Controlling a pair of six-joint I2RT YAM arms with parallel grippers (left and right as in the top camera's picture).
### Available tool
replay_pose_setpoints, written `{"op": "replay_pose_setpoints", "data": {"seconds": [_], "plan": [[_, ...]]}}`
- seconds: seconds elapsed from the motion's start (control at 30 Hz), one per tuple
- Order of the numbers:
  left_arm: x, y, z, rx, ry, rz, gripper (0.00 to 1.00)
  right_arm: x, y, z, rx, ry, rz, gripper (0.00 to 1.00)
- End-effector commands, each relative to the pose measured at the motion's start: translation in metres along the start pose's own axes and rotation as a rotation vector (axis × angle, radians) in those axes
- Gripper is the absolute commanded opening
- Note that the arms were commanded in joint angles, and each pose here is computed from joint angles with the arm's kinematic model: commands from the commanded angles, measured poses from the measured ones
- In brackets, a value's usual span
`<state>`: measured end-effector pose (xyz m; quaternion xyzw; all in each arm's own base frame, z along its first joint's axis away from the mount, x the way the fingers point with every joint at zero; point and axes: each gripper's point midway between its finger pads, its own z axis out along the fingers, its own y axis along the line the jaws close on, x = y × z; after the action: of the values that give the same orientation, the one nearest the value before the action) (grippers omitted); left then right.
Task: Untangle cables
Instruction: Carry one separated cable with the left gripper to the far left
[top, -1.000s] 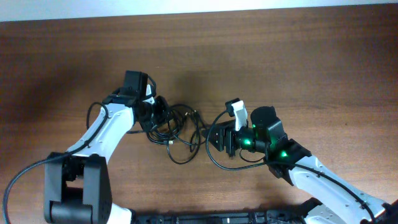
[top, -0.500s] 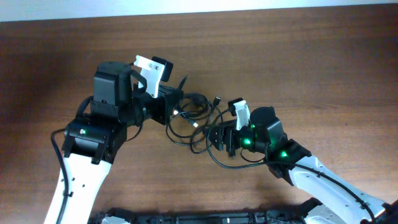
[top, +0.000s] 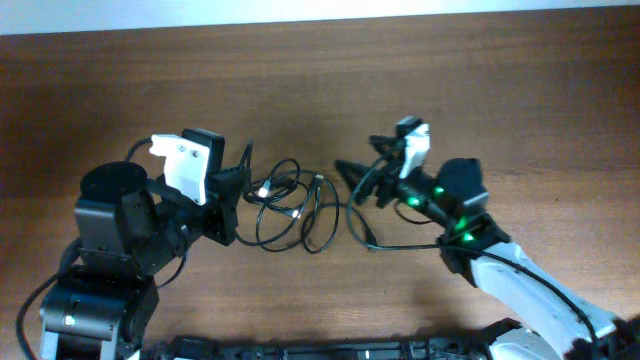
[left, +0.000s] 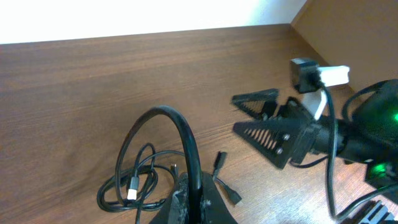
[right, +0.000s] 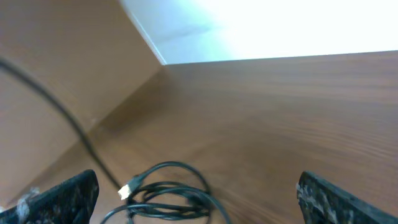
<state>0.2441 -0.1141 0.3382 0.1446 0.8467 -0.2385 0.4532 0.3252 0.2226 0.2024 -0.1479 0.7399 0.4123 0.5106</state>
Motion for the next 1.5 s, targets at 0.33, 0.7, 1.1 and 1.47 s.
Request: {"op": "replay_pose_setpoints", "data": {"seconds": [0.33, 0.7, 1.1, 1.47], "plan": [[-0.056, -0.062, -0.059, 0.222, -0.318, 0.167, 0.0, 0.128, 0.028, 0.113, 0.033, 0.343, 0.003, 0.98], [-0.11, 0.069, -0.157, -0.706, -0.636, -0.078, 0.0, 0.09, -0.156, 0.004, 0.417, 0.408, 0.43, 0.99], [-0.108, 0.149, -0.152, -1.2, -0.646, -0.296, 0.0, 0.114, -0.196, -0.113, 0.886, 0.614, 0.451, 0.99], [-0.098, 0.191, -0.049, -1.228, -0.393, -0.235, 0.0, -0.017, -0.083, -0.04, 0.262, 0.342, 0.22, 0.99]]}}
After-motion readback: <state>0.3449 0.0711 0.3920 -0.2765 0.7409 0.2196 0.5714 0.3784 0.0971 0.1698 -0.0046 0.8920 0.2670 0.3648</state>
